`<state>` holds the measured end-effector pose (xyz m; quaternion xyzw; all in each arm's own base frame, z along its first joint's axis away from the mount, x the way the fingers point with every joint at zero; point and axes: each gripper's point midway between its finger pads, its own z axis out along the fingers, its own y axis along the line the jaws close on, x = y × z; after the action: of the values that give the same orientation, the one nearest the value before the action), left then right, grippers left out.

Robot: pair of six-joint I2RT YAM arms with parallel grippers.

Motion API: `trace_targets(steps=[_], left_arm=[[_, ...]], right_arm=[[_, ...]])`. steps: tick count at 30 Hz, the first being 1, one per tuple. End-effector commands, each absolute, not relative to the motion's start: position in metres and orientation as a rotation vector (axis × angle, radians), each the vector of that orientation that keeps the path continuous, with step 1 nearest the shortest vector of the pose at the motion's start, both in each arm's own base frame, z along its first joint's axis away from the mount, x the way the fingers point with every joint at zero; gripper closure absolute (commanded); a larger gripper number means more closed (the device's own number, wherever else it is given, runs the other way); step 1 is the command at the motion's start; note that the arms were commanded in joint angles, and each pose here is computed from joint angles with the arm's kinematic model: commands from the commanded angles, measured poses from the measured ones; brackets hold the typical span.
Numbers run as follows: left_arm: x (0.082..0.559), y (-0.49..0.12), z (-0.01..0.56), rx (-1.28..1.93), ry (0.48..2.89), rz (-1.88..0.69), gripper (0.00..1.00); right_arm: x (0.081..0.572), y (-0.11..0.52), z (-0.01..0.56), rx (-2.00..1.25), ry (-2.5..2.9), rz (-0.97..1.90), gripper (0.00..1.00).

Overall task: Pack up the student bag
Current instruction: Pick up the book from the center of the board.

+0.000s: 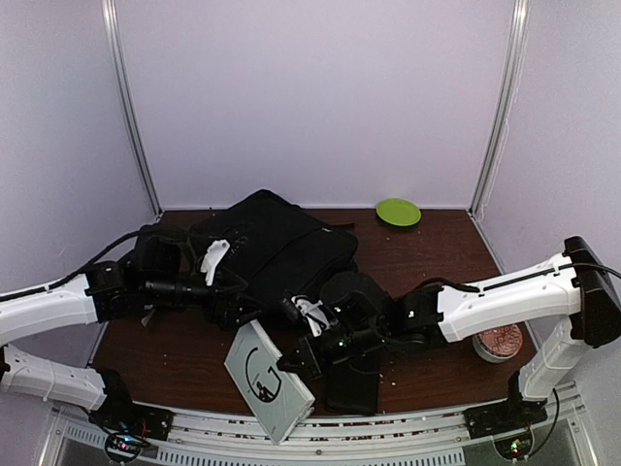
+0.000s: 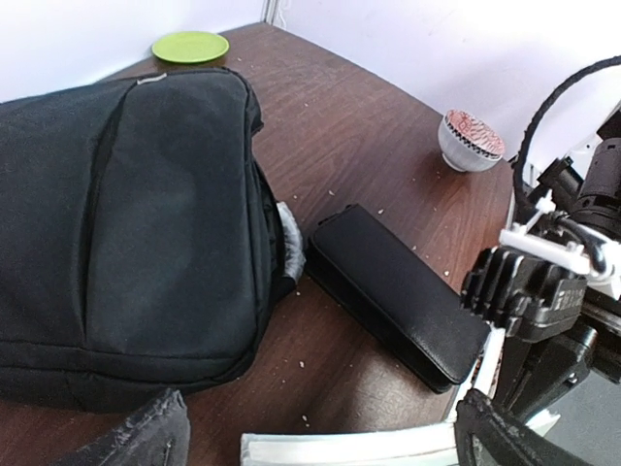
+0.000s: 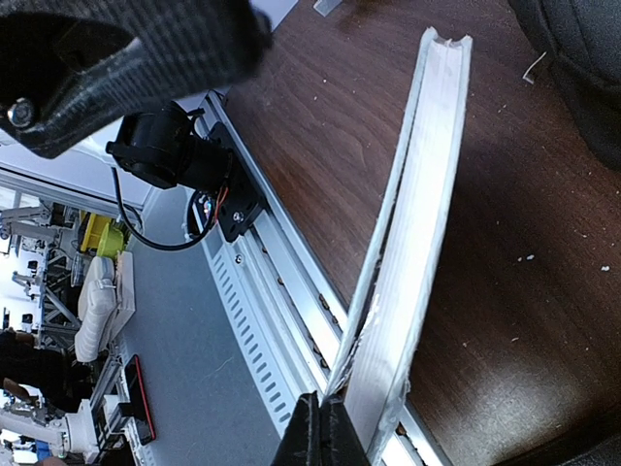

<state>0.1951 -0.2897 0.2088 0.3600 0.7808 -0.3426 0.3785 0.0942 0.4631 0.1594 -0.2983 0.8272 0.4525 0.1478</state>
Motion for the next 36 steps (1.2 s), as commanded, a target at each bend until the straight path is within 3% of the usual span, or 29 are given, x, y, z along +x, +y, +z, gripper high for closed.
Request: trace_targets(steps=[1, 8, 15, 31, 36], left_arm=[[0.186, -0.303, 0.209, 0.947, 1.948, -1.028, 0.02], [0.18, -0.311, 0.205, 1.028, 1.929, -1.07, 0.03], [0.181, -0.293, 0.224, 0.9, 1.853, -1.043, 0.03], [0.192, -0.242, 0.154, 0.197, 2.005, -1.181, 0.03], [0.194, -0.235, 0.161, 0.074, 1.943, -1.254, 0.03]], right_arm=[[0.087, 0.476, 0.185, -0.923, 2.27, 1.367, 1.0], [0.083, 0.474, 0.183, -0.977, 2.255, 1.323, 1.0], [0.083, 0.458, 0.184, -1.027, 2.246, 1.239, 1.0], [0.066, 0.481, 0.18, -1.041, 2.273, 1.311, 1.0], [0.067, 0.489, 0.178, -1.026, 2.283, 1.318, 1.0]])
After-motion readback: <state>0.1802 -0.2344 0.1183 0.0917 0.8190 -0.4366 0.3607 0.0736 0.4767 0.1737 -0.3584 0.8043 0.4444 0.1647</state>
